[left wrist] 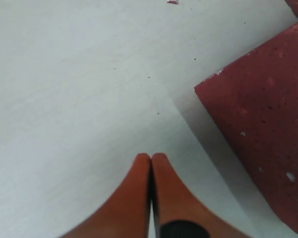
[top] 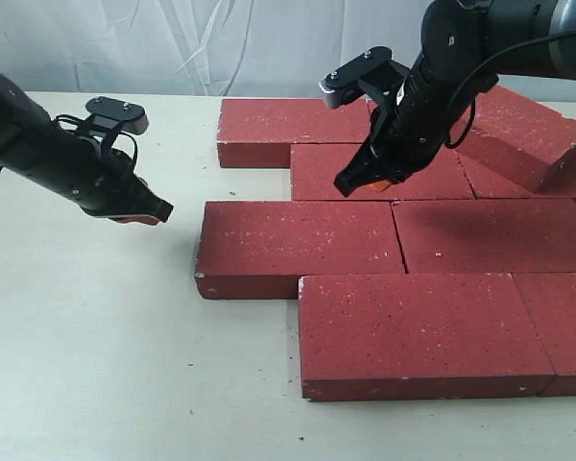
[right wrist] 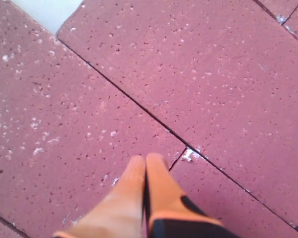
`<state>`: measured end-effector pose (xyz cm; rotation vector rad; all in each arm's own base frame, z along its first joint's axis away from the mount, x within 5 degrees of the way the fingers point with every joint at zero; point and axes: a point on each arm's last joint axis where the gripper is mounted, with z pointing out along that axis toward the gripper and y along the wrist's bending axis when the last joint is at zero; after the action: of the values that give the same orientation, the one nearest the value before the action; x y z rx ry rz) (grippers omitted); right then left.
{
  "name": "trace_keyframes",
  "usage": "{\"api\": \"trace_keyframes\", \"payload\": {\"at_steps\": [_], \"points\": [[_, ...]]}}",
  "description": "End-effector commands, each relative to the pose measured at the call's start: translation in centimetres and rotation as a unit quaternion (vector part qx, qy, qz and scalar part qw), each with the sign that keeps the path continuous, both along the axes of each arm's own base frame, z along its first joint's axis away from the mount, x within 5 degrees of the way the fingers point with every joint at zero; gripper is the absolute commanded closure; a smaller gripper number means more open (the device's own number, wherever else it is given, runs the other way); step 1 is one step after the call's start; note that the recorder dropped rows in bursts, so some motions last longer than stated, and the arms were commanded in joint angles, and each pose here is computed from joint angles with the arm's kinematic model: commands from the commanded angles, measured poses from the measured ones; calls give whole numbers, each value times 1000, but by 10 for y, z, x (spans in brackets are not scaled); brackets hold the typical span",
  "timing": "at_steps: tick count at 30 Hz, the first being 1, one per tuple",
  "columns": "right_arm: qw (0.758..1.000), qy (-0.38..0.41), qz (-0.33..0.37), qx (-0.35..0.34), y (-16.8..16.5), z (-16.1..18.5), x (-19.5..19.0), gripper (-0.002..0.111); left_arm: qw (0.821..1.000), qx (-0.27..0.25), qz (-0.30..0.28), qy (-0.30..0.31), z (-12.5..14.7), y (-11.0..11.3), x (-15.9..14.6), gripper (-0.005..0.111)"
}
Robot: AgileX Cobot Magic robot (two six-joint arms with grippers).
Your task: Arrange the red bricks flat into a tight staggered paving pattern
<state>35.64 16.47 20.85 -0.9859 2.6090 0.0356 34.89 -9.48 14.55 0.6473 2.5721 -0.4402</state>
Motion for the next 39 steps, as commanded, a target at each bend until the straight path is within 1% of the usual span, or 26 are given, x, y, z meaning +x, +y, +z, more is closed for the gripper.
{"api": "trace_keyframes", "payload": {"at_steps": [1, 6, 13, 17, 21, 28, 30, 32, 35, 39], "points": [[1000, -10, -6, 14, 0, 4, 0, 109, 1000, -1, -4, -8, 4, -1, 0, 107], [999, -21, -11, 28, 2, 5, 3, 109, 1000, -1, -5, -9, 4, 0, 1, 107], [999, -22, -10, 28, 2, 5, 3, 109, 1000, -2, -3, -9, 4, -1, 1, 107], [999, -22, -10, 28, 2, 5, 3, 109, 1000, -10, 4, -7, 5, -1, 1, 107], [999, -22, -10, 28, 2, 5, 3, 109, 1000, -16, -4, 5, 5, -3, -1, 107], [999, -28, -10, 31, 3, 5, 4, 109, 1000, -15, -1, 1, 5, -2, -1, 107], [999, -34, -11, 34, 3, 6, 5, 109, 1000, -24, 7, 3, 5, -3, 0, 107], [998, -45, -11, 39, 4, 7, 6, 109, 999, -37, 16, -3, 9, -5, 2, 107], [996, -71, -12, 53, 6, 9, 11, 109, 997, -64, 25, -28, 25, -8, 9, 107], [990, -121, -9, 68, 9, 14, 18, 109, 988, -110, 45, -93, 61, -13, 24, 107]]}}
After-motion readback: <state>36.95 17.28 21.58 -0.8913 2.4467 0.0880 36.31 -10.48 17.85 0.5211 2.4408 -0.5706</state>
